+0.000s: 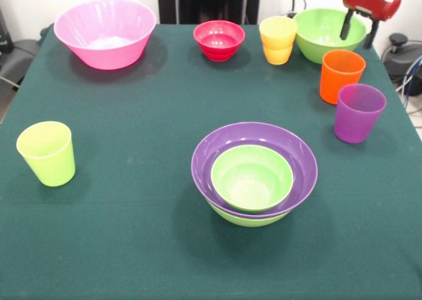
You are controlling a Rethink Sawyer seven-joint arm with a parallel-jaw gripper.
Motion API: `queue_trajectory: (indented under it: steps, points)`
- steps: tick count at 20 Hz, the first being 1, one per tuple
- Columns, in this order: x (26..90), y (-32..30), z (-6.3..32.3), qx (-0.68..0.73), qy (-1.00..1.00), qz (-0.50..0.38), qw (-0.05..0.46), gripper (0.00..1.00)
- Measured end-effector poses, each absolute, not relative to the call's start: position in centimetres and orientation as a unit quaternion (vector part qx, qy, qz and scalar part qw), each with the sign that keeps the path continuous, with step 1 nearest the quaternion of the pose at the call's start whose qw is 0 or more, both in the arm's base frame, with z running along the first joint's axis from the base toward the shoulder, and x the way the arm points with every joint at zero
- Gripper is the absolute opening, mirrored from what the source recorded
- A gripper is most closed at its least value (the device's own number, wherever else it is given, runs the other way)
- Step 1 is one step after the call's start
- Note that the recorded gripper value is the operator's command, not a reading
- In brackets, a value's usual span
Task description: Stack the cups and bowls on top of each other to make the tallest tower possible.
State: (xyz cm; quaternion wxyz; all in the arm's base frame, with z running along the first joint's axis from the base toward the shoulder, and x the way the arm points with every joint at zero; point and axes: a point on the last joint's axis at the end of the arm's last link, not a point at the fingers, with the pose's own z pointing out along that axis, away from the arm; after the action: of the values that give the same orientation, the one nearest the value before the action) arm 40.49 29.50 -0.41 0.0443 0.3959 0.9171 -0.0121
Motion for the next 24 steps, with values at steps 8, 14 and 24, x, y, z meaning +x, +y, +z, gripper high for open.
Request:
queue_trajectory:
  steps: [8, 14, 24]
  points:
    - [39.7, 28.6, -2.3, 0.39, 0.919, -0.017, 0.05, 1.0]
    - [39.2, 28.2, -3.6, 0.387, 0.92, -0.02, 0.056, 1.0]
    - [38.4, 27.5, -4.7, 0.386, 0.921, -0.029, 0.048, 0.0]
